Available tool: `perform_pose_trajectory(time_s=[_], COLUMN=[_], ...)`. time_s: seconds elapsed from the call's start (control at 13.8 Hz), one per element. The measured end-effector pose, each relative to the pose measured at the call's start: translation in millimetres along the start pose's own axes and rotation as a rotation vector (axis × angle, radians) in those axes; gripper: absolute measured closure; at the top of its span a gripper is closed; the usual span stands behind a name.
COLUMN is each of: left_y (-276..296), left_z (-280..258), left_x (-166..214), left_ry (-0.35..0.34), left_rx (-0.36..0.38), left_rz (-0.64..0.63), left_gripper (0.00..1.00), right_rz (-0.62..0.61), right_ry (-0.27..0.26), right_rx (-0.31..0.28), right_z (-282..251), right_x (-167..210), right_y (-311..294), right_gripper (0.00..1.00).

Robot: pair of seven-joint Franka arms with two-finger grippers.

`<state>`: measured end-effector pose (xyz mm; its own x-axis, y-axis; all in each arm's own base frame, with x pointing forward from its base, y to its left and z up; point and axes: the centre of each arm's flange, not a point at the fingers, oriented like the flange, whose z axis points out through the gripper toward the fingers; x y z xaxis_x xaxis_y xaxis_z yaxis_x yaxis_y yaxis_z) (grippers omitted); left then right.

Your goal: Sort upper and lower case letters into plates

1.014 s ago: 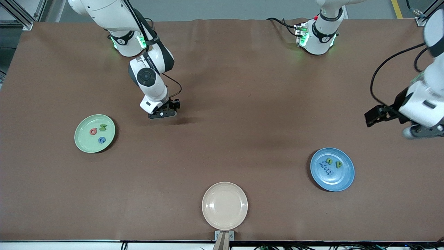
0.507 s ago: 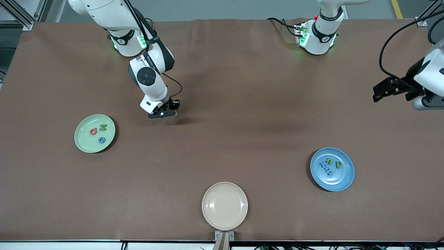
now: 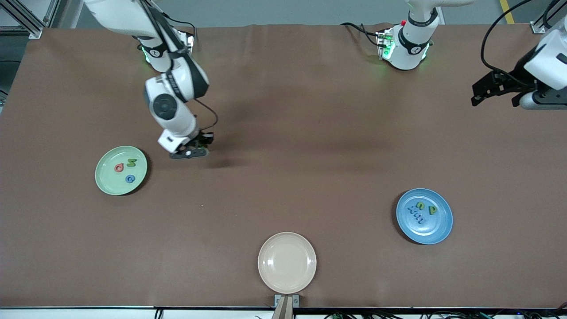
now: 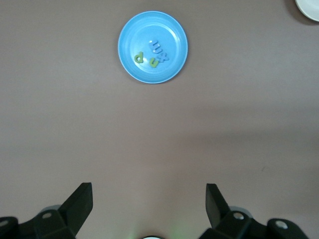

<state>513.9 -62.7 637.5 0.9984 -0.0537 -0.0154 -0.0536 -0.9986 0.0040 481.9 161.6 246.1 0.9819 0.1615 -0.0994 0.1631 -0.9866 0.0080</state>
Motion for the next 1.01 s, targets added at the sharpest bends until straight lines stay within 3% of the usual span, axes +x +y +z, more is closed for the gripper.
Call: perform_pose_trajectory(time_s=[0.14, 0.43, 1.01], left_y=[8, 10, 11], left_z=[-1, 2, 2], left_x=[-3, -3, -5], left_ry=[0.003, -0.004, -0.004], left_rx=[0.001, 0.002, 0.003], left_rz=[0.015, 0.018, -0.003], left_gripper=[0.00, 0.00, 0.00], right_rz=[-0.072, -0.117, -0.115], right_ry=[0.023, 0.045, 0.012], right_rx=[0.011, -0.063, -0.053], right_z=[-33, -43, 43], right_x=[8, 8, 24], right_y=[76, 200, 224], right_gripper=[0.64, 0.64, 0.64])
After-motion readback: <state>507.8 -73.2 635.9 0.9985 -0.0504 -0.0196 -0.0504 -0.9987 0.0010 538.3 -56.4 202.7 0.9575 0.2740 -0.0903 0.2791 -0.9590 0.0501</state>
